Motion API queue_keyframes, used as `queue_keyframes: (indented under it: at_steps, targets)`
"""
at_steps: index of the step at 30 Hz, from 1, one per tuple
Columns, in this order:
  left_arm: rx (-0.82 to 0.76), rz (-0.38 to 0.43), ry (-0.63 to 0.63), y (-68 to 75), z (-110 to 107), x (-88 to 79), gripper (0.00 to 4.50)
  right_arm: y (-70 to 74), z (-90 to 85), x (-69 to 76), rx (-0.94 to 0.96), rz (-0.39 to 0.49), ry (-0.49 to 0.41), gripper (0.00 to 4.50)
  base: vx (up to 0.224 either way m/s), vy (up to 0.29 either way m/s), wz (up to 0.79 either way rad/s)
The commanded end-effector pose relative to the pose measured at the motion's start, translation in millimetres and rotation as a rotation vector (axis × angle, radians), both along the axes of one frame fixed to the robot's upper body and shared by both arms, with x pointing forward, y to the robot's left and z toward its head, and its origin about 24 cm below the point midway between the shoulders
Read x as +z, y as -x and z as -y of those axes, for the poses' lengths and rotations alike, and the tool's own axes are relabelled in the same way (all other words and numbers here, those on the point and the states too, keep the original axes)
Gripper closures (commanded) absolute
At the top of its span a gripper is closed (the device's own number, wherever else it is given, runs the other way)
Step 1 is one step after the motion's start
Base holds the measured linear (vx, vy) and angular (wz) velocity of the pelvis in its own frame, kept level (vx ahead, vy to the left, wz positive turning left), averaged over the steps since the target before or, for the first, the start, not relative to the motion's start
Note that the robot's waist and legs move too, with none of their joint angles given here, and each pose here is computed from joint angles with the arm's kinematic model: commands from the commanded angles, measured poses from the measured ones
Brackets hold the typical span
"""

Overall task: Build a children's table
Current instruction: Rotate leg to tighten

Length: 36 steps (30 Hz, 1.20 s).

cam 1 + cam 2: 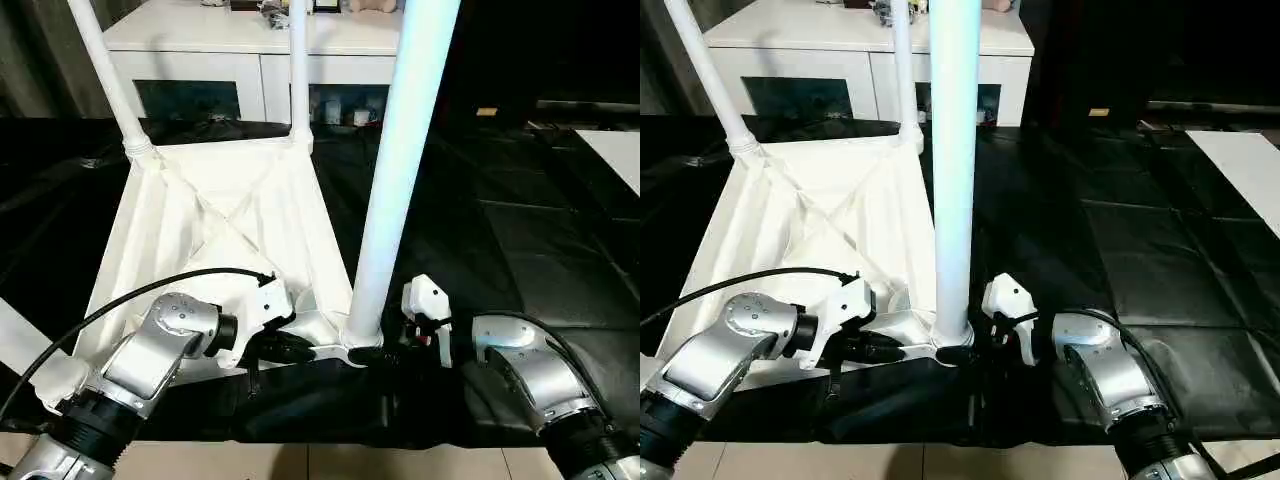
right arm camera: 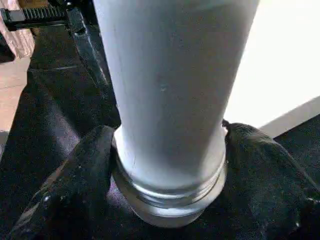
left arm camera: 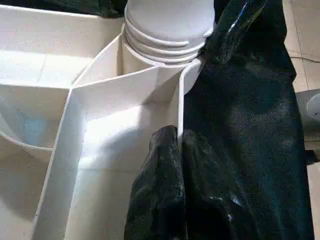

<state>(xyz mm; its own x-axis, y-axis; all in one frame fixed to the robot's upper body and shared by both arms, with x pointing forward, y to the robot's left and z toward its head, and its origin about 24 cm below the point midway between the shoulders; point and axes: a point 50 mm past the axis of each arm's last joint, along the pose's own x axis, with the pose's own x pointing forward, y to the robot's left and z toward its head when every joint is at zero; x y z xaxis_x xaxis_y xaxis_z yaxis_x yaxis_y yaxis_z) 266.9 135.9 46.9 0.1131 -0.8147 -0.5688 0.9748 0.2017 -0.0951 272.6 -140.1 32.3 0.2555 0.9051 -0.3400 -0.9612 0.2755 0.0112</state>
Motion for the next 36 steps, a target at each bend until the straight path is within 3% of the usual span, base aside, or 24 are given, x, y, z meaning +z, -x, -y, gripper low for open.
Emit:
queue_keyframes:
  at_steps: [1, 12, 17, 20, 25, 28, 32, 34, 36]
  targets:
    - [-0.028, -0.065, -0.035, 7.4, 3, -12.9, 4.5, 0.2, 0.1, -1.5, -0.002, -0.015, 0.001, 0.76, 0.0, 0.0, 0.0]
    - [-0.03, -0.068, -0.034, 8.4, 3, -13.4, 4.5, 1.3, -1.1, -1.0, -0.006, -0.006, -0.033, 1.69, 0.0, 0.0, 0.0]
    - [-0.029, -0.073, -0.037, 8.9, 2, -14.5, 4.5, 3.1, -2.3, -2.9, -0.035, -0.007, -0.059, 1.75, 0.0, 0.0, 0.0]
    - [0.004, -0.065, -0.04, 6.6, 4, -17.5, 4.5, -5.1, -2.6, -4.6, -0.166, 0.047, -0.081, 1.76, 0.0, 0.0, 0.0]
    - [0.131, -0.017, -0.063, -5.8, 7, -24.6, 4.5, -14.9, -6.1, -14.7, -0.389, 0.032, -0.109, 1.77, 0.0, 0.0, 0.0]
    - [0.3, 0.04, -0.083, -23.9, 13, -29.7, 4.5, -16.2, -19.7, -24.8, -0.543, 0.042, -0.094, 1.78, 0.0, 0.0, 0.0]
    - [0.448, 0.128, -0.115, -43.1, 25, -30.3, 4.5, -19.0, -36.0, -40.5, -0.738, 0.059, 0.038, 1.78, -0.06, 0.008, -0.04]
    - [0.47, 0.158, -0.125, -47.0, 29, -30.2, 4.5, -20.4, -40.4, -42.0, -0.779, 0.051, 0.044, 1.78, -0.06, 0.023, -0.06]
    - [0.487, 0.227, -0.138, -53.6, 38, -28.3, 4.5, -22.0, -52.6, -40.1, -0.751, 0.101, 0.083, 1.78, -0.054, 0.024, 0.0]
